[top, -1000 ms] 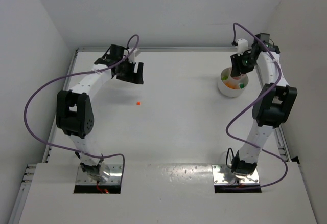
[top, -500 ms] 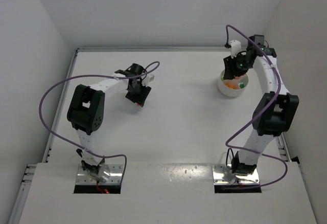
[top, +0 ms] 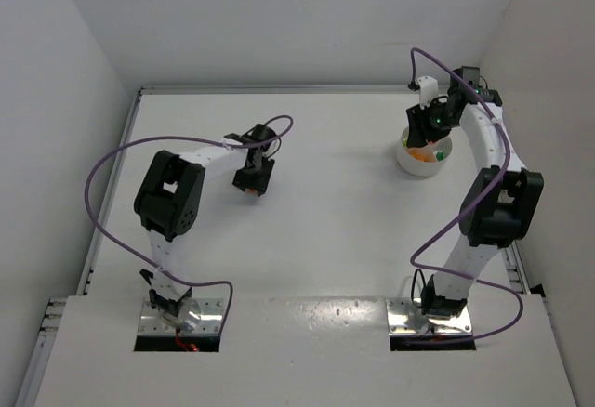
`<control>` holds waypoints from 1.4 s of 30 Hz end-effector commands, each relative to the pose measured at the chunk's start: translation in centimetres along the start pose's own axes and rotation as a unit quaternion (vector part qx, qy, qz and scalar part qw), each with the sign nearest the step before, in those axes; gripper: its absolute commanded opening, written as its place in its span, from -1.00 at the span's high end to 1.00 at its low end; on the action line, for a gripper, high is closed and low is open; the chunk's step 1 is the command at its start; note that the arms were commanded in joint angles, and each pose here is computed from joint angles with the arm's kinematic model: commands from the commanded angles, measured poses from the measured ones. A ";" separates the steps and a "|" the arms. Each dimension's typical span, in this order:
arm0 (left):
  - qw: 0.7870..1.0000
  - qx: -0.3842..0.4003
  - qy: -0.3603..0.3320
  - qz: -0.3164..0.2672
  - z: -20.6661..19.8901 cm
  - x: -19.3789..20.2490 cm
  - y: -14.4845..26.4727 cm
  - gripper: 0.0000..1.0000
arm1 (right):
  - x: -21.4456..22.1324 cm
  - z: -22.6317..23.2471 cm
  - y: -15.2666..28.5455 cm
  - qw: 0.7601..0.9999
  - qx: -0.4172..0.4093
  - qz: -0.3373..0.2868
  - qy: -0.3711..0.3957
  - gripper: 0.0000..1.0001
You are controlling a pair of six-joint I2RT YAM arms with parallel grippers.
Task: Sort the legos into containers by color
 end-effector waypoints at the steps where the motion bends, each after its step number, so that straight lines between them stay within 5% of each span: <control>1: 1.000 -0.020 0.018 -0.005 -0.8 0.3 -0.8 -0.05 | -0.9 0.2 1.1 1.000 0.009 -0.024 0.013 0.05; 22: 0.996 -0.013 0.064 0.053 1.4 0.3 -3.8 0.27 | -0.8 0.5 0.6 1.000 -0.005 -0.013 0.009 0.05; 25: 0.998 -0.001 0.043 0.054 1.8 0.3 -3.7 0.44 | -1.1 1.4 0.3 0.999 -0.030 -0.016 0.034 0.05; 28: 0.997 0.059 0.014 0.048 1.2 -0.3 -2.5 0.79 | -1.7 4.4 0.5 0.993 -0.065 -0.045 0.093 0.05; 32: 0.986 0.164 0.016 0.033 1.4 -1.0 -0.1 1.00 | -1.4 9.7 -0.8 0.981 -0.128 -0.060 0.136 0.05; 36: 0.926 0.373 0.019 0.047 0.8 -1.6 3.2 1.00 | -2.0 14.5 -2.4 0.961 -0.193 -0.097 0.174 -0.01; 42: 0.832 0.542 0.072 0.092 0.3 -4.3 6.3 1.00 | -4.5 18.1 -3.9 0.943 -0.190 -0.181 0.205 -0.16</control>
Point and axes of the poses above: each gripper's point midway between its finger pads, its own y axis back along the fingers, its own z axis along the line the jaws close on, x = y × z, the point moved 10 cm from there along y, back along the fingers, and after that the axes turned 13 degrees about y, right-handed, at the moved point
